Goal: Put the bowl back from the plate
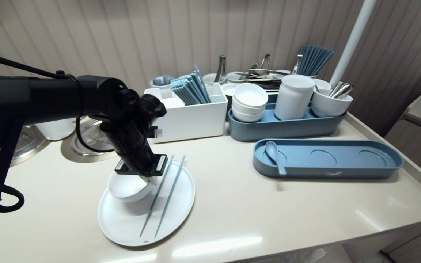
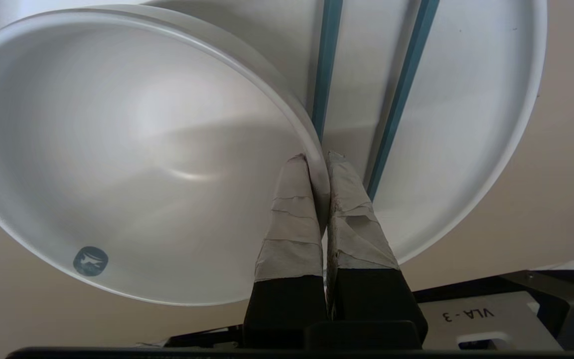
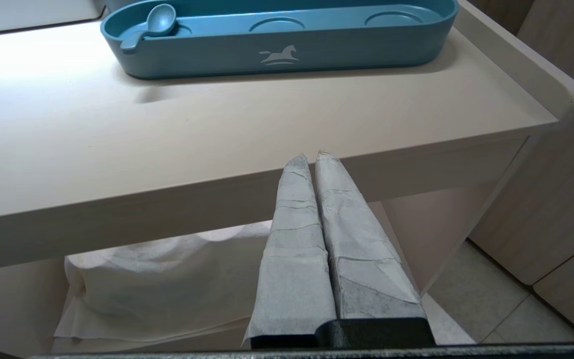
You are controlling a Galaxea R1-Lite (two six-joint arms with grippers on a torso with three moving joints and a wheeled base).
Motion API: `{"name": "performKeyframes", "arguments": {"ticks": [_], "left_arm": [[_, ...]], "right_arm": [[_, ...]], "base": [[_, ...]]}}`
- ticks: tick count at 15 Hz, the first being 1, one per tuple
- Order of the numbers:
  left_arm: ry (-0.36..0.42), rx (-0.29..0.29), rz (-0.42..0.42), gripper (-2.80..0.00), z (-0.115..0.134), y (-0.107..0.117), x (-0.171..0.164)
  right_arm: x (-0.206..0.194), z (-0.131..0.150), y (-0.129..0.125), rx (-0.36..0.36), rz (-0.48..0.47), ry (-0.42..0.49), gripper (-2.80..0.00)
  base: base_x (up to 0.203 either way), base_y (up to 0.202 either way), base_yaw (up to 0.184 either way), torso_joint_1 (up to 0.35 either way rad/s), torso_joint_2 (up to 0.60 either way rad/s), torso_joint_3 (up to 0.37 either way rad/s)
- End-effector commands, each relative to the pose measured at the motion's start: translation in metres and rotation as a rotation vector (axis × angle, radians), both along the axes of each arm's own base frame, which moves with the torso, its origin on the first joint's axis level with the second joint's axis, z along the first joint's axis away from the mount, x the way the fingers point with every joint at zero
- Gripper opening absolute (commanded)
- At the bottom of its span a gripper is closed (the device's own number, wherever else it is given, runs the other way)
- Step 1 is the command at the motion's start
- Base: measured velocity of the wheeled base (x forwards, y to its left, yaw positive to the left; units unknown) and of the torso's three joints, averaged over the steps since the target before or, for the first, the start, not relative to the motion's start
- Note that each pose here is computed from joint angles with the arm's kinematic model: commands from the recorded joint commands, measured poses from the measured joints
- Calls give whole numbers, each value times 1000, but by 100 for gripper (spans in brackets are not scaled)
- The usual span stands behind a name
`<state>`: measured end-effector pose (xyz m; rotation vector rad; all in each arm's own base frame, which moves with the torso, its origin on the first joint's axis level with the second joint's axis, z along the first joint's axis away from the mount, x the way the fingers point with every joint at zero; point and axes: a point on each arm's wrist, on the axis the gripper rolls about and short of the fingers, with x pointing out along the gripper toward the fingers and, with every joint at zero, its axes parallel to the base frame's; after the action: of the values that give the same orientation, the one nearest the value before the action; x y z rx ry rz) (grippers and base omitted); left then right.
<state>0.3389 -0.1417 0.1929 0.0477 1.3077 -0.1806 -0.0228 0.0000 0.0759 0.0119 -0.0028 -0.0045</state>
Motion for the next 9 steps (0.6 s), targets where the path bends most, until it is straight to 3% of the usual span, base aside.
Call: {"name": "performKeyframes", "arguments": {"ticks": [1,6,9], "left_arm": [[-7,-4,6,-280,5,2,-2],[-174,-87,-11,-280,64,7,-30],[-248,-98,-139,-280,81,-13,-50]], "right_arm": [[0,0,0,0,0,1,-280],[0,0,0,0,0,0,-280],[0,0,0,0,0,0,-280]], "base": [[0,0,0,0,0,0],[0,0,0,0,0,0],[0,0,0,0,0,0]]}}
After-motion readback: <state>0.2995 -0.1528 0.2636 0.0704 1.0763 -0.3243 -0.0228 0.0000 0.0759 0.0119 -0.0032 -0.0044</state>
